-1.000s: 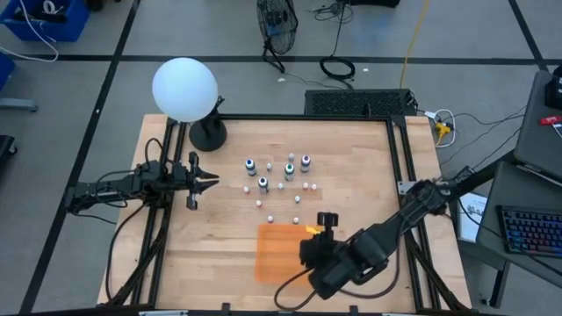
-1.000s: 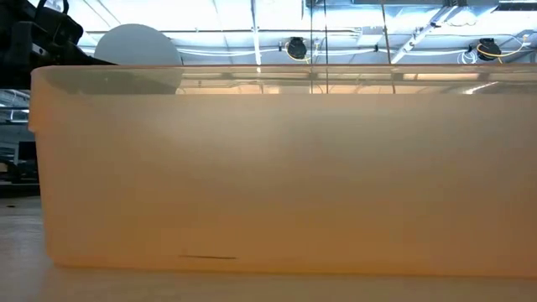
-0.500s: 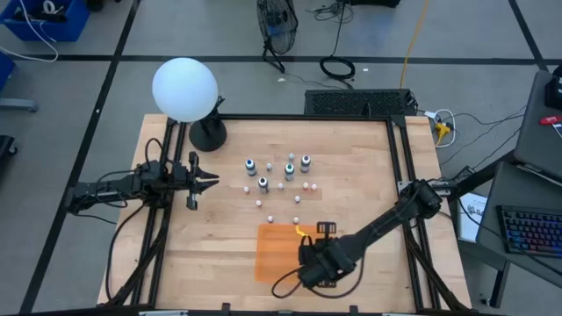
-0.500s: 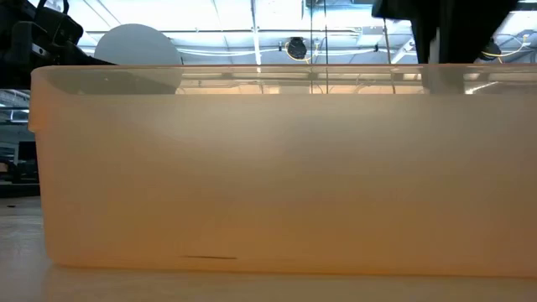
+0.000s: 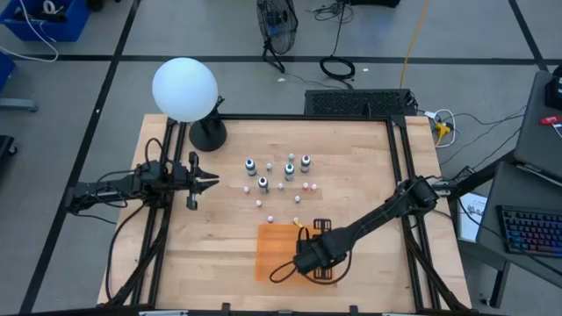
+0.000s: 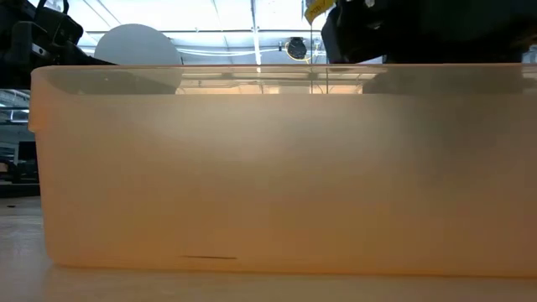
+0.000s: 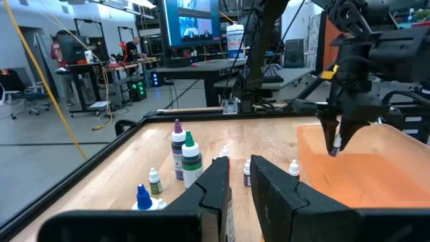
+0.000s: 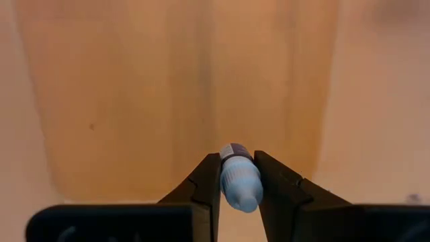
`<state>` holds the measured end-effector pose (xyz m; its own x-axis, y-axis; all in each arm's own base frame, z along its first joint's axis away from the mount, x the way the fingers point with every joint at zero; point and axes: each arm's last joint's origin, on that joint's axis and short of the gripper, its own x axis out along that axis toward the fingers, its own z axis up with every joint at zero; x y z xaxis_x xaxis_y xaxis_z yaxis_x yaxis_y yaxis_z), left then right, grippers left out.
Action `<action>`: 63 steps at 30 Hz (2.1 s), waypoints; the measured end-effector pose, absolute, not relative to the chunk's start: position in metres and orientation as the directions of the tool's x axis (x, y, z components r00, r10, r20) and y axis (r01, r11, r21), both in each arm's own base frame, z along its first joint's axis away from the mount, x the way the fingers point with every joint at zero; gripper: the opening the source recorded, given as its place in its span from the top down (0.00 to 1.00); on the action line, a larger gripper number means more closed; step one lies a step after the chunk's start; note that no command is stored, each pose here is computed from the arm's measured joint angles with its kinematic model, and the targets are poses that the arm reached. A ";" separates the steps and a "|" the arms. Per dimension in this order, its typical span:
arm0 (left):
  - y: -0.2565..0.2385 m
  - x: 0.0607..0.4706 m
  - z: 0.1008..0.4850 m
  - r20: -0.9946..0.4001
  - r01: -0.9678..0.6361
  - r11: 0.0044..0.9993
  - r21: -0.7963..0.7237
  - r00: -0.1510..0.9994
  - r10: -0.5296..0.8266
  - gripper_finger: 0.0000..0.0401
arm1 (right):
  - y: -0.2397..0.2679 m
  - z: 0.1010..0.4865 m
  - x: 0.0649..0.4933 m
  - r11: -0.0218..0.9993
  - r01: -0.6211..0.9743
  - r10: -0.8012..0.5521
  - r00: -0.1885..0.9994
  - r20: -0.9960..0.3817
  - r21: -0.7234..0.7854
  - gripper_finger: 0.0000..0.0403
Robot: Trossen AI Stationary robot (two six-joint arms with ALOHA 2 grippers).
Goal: Pick & Place food coloring
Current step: Put the small blue food coloring bottle into the orange container, then put the small purple food coloring bottle into the orange container
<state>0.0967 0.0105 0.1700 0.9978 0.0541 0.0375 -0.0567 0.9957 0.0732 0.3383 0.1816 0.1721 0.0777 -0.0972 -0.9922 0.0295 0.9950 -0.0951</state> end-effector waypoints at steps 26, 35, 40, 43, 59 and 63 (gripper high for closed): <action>0.011 0.097 0.170 0.038 -0.057 0.996 0.074 0.998 0.054 0.83 | 0.187 0.164 0.348 1.000 0.029 -0.004 0.200 -0.980 0.002 0.65; 0.011 0.097 0.170 0.038 -0.057 0.996 0.074 0.998 0.054 0.83 | 0.184 0.185 0.344 0.997 0.069 0.018 0.239 -0.971 0.035 0.64; 0.011 0.097 0.170 0.038 -0.057 0.996 0.073 0.998 0.054 0.83 | 0.175 0.221 0.338 0.991 0.102 0.054 0.326 -0.944 0.092 0.64; 0.011 0.097 0.170 0.038 -0.057 0.996 0.073 0.998 0.054 0.83 | 0.163 0.246 0.334 0.990 0.113 0.031 0.404 -0.914 0.084 0.65; 0.011 0.097 0.170 0.037 -0.057 0.996 0.074 0.998 0.054 0.83 | 0.059 0.275 0.356 0.994 0.101 -0.021 0.464 -0.885 0.030 0.53; 0.011 0.097 0.170 0.037 -0.057 0.996 0.073 0.998 0.054 0.83 | 0.045 0.268 0.362 0.995 0.099 -0.068 0.444 -0.893 -0.027 0.53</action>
